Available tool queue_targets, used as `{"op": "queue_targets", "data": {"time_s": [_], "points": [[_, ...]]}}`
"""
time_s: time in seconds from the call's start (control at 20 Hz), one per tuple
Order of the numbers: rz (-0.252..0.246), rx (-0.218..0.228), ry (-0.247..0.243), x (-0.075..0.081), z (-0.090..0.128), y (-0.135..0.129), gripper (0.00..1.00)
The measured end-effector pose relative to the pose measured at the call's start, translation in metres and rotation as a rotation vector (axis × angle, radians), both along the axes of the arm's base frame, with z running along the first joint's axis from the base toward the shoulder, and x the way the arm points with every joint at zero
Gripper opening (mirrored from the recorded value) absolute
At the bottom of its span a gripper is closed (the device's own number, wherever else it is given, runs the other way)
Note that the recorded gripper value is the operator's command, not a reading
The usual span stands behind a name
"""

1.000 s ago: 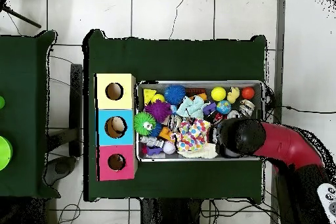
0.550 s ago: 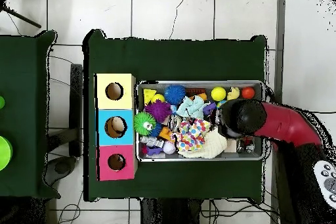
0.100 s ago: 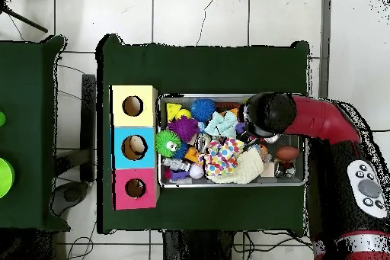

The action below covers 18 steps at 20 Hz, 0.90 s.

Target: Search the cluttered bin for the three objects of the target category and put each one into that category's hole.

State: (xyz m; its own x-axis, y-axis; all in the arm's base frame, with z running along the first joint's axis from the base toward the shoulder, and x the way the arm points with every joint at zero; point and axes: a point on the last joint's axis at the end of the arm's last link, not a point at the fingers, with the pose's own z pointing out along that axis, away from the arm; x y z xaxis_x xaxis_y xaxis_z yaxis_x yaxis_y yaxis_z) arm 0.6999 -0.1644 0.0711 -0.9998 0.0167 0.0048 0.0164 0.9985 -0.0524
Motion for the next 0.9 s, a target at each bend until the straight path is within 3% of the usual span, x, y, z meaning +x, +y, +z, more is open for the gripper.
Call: {"op": "queue_targets", "data": {"time_s": [0.2,0.5,0.75,0.9], "points": [[-0.016,-0.007,-0.023,0.026,-0.009,-0.011,1.00],[-0.060,-0.004,-0.005,0.047,-0.029,-0.037,1.00],[-0.089,0.005,0.002,0.049,-0.042,-0.057,1.00],[-0.118,0.011,0.010,0.040,-0.049,-0.077,1.00]]}}
